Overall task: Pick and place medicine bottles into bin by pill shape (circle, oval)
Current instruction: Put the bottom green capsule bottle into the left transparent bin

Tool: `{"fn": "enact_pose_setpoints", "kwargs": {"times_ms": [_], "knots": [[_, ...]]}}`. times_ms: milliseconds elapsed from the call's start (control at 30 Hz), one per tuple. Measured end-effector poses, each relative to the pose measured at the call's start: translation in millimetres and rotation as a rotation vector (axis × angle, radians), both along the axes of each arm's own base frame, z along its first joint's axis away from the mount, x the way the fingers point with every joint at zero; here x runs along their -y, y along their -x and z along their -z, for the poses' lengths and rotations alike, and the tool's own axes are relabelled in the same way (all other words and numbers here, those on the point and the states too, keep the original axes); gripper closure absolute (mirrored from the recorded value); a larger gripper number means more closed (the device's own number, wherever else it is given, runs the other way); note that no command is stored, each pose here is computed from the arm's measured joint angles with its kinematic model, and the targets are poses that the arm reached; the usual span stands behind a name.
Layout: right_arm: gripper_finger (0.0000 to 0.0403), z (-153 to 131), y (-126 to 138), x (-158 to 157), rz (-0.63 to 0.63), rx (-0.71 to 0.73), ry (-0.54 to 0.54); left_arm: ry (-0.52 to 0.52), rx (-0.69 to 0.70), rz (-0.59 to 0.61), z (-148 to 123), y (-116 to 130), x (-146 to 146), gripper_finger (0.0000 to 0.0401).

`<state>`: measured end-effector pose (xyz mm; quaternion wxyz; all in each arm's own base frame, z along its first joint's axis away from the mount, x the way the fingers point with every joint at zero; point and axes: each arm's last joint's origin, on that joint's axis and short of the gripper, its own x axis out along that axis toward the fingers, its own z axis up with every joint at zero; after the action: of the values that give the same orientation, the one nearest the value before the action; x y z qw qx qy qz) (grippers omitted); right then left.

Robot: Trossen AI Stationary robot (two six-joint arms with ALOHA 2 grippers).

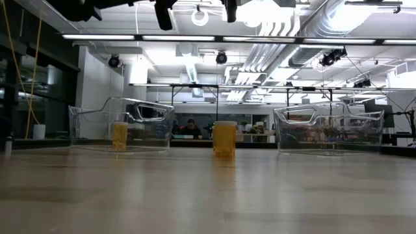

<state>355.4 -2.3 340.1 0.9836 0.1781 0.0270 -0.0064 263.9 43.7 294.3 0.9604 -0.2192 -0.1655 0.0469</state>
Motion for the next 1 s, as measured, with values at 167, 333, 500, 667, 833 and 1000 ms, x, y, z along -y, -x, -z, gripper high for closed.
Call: {"fn": "enact_pose_setpoints", "kwargs": {"times_ms": [167, 333, 500, 667, 833, 1000], "knots": [[0.0324, 0, 0, 0, 0.000, 0.002, 0.000, 0.006, -0.003, 0.002, 0, 0, 0, 0.0248], [0.0324, -2, 3, 0, -0.001, -0.014, 0.004, 0.024, -0.022, 0.020, 2, -1, 0, 0.0233], [0.0324, -10, 18, 0, -0.003, -0.061, 0.026, 0.028, -0.056, 0.071, 5, -1, 1, 0.0220], [0.0324, -10, 33, -1, -0.031, -0.180, 0.021, 0.010, -0.146, 0.109, 6, 6, -4, 0.0212], [0.0324, 1, 42, -3, -0.091, -0.334, -0.024, -0.026, -0.258, 0.131, 5, 16, -8, 0.0205], [0.0324, 22, 37, -4, -0.136, -0.480, -0.052, -0.112, -0.490, 0.158, -2, 6, -4, 0.0195]]}}
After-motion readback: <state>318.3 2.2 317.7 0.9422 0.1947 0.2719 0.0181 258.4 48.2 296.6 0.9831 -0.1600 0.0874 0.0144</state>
